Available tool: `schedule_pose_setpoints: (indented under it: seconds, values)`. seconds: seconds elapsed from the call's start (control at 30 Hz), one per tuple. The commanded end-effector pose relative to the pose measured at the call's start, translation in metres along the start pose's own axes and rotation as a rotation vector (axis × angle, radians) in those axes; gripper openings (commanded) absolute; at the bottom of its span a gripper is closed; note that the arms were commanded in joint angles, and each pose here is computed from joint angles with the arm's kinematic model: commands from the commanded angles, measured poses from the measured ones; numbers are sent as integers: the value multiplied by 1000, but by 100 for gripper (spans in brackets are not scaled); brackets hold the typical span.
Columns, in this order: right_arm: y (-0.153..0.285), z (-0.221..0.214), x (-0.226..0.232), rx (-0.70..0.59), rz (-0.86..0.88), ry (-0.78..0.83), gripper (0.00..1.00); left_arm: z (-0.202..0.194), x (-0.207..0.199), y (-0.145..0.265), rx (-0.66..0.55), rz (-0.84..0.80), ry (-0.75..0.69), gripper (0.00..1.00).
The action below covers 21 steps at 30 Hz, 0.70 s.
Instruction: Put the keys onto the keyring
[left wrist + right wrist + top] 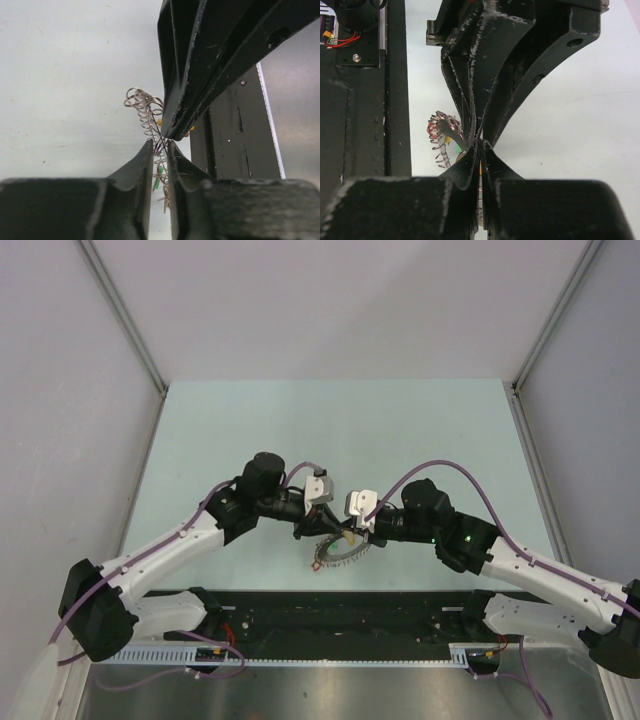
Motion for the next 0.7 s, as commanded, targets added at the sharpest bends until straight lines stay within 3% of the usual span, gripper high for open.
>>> schedule_pose_setpoints:
  seconds: [0.0, 0.17, 0.67]
  values:
    - [5, 26, -9, -88, -24, 45, 0, 18, -5, 0, -49, -55, -44, 15]
    - [9, 23, -11, -68, -46, 51, 0, 13, -6, 2, -41, -50, -42, 0]
    - [31, 10, -10, 14, -90, 16, 0, 33, 8, 25, -161, 182, 45, 0]
Point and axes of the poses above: each gripper's point midway between its finger pads, its own y axis back along the fingers, its own x axis along the line the jaws close on, z = x × y, the point moved 4 cm from there along y, back along the fingers, and after that the axes turned 7 degrees about y, right-handed, at the moved point
